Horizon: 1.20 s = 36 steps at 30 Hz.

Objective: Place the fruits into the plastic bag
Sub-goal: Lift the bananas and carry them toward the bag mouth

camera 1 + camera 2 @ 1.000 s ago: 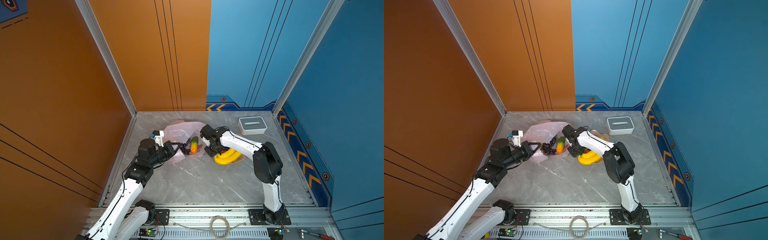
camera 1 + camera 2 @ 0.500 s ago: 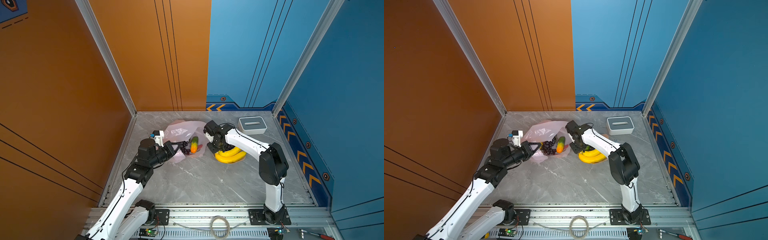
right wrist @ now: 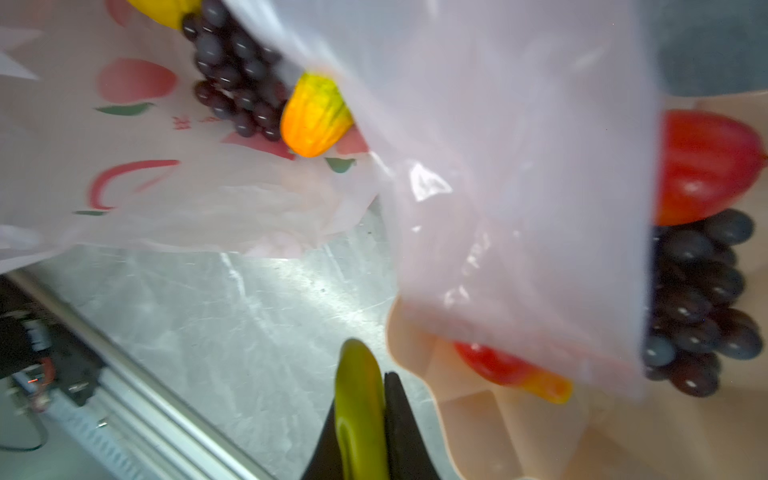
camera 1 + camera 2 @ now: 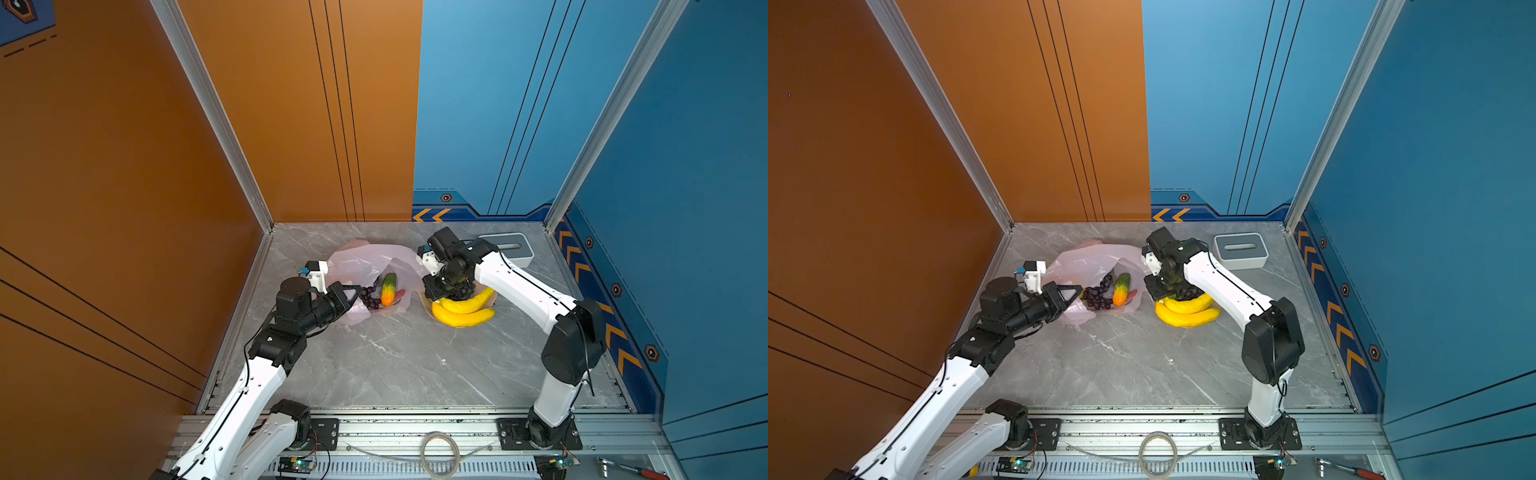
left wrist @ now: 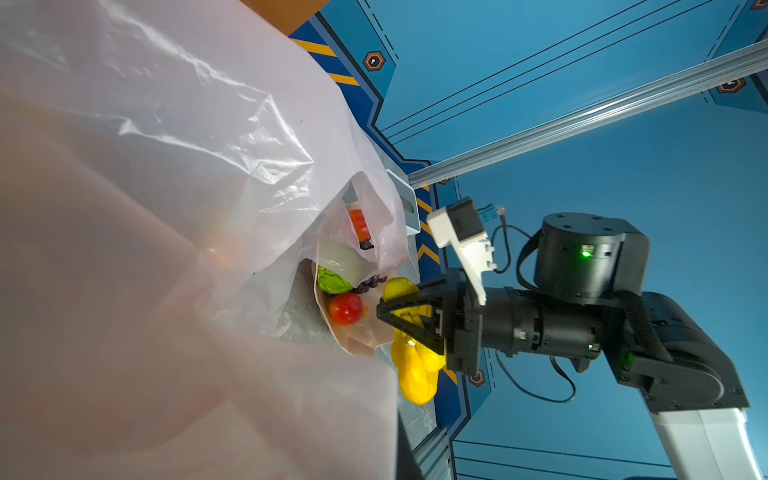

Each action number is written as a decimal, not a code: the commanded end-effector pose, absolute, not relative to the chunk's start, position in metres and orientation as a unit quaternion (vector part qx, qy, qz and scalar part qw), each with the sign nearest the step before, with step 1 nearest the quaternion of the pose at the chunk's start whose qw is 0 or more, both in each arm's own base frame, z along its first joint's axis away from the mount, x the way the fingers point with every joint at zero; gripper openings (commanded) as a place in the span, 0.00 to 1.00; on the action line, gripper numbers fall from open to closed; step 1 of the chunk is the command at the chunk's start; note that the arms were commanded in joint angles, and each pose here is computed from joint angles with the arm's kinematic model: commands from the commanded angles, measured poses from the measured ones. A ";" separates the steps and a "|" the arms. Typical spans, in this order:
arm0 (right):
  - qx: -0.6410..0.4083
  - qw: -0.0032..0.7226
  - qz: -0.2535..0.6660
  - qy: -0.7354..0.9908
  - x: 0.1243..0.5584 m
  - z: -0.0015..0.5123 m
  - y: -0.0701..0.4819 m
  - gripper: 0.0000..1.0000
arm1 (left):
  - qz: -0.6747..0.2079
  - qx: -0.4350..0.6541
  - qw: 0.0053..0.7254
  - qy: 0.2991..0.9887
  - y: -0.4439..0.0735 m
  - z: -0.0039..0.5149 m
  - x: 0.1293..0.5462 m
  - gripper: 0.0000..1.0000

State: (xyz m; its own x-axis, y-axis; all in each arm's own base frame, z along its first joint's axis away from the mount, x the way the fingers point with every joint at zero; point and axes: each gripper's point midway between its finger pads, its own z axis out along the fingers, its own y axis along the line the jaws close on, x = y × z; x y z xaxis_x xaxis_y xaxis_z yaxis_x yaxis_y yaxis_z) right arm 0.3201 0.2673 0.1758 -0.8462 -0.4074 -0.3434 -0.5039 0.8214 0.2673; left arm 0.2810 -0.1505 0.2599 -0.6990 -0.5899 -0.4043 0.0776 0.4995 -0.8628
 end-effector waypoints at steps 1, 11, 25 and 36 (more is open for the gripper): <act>-0.209 0.130 0.292 0.924 0.300 0.214 0.284 0.12 | -0.477 -0.163 0.362 0.784 -0.149 0.264 0.282 0.00; -0.076 0.204 0.518 0.827 0.324 0.311 0.295 0.12 | -0.481 -0.162 0.361 0.782 -0.151 0.267 0.281 0.00; -0.006 0.306 0.703 0.642 0.366 0.385 0.334 0.14 | -0.493 -0.166 0.352 0.778 -0.156 0.268 0.280 0.00; -0.003 0.320 0.739 0.593 0.385 0.350 0.366 0.13 | -0.550 -0.203 0.340 0.735 -0.158 0.292 0.292 0.00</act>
